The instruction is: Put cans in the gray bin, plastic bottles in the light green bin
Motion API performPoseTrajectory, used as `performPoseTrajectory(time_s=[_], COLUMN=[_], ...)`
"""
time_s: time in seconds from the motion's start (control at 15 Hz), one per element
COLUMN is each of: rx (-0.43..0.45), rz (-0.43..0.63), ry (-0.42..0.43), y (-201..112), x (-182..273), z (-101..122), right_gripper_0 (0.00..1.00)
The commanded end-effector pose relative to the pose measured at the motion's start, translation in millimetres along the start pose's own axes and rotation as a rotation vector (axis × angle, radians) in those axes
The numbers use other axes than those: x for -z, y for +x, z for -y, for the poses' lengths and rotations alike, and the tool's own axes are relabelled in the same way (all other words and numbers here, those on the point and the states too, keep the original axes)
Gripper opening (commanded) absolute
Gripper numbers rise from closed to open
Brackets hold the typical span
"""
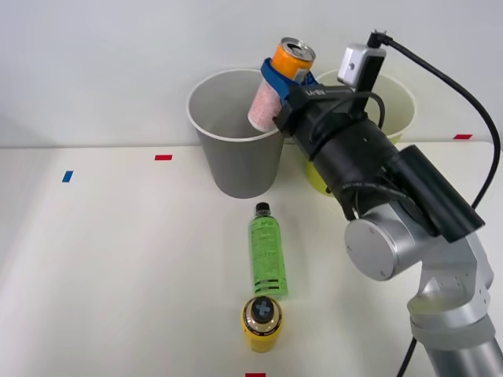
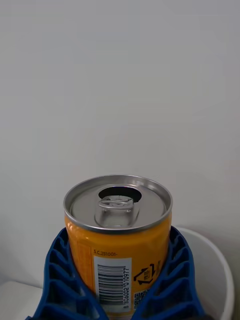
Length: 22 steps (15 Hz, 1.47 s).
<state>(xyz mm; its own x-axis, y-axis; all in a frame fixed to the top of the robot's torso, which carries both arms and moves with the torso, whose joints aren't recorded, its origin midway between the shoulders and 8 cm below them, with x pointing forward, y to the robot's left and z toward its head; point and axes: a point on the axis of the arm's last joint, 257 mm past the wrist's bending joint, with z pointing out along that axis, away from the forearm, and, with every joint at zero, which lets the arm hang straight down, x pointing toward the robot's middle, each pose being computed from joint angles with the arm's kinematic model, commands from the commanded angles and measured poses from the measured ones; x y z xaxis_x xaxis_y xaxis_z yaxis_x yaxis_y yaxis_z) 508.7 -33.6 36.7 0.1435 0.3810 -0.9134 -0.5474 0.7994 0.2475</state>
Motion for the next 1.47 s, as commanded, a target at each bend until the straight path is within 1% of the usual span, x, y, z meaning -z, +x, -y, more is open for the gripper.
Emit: performPoseTrajectory(time_s=[0.07, 0.27, 0.47, 0.6, 0.73, 0.93, 1.0, 1.07, 1.13, 1.47], rx=[-0.034, -0.012, 0.026, 0.075, 0.115, 0.124, 0.127, 0.129, 0.128, 0.168], rz=[0.021, 0.022, -0.011, -0.031, -0.045, -0.049, -0.048, -0.050, -0.048, -0.033], ry=[0.006, -0.001, -0.004, 0.002, -0.010, -0.018, -0.018, -0.017, -0.017, -0.041], y=[7, 13, 22, 28, 33, 36, 35, 35, 35, 35], x=[-46, -80, -99, -108, -109, -109, -109, -109, -109, -107], z=[1, -1, 0, 5, 1, -3, -3, -1, -2, -9], right_gripper_0=[0.00, 0.00, 0.00, 0.00, 0.00, 0.00, 0.26, 0.60, 1.00, 1.00])
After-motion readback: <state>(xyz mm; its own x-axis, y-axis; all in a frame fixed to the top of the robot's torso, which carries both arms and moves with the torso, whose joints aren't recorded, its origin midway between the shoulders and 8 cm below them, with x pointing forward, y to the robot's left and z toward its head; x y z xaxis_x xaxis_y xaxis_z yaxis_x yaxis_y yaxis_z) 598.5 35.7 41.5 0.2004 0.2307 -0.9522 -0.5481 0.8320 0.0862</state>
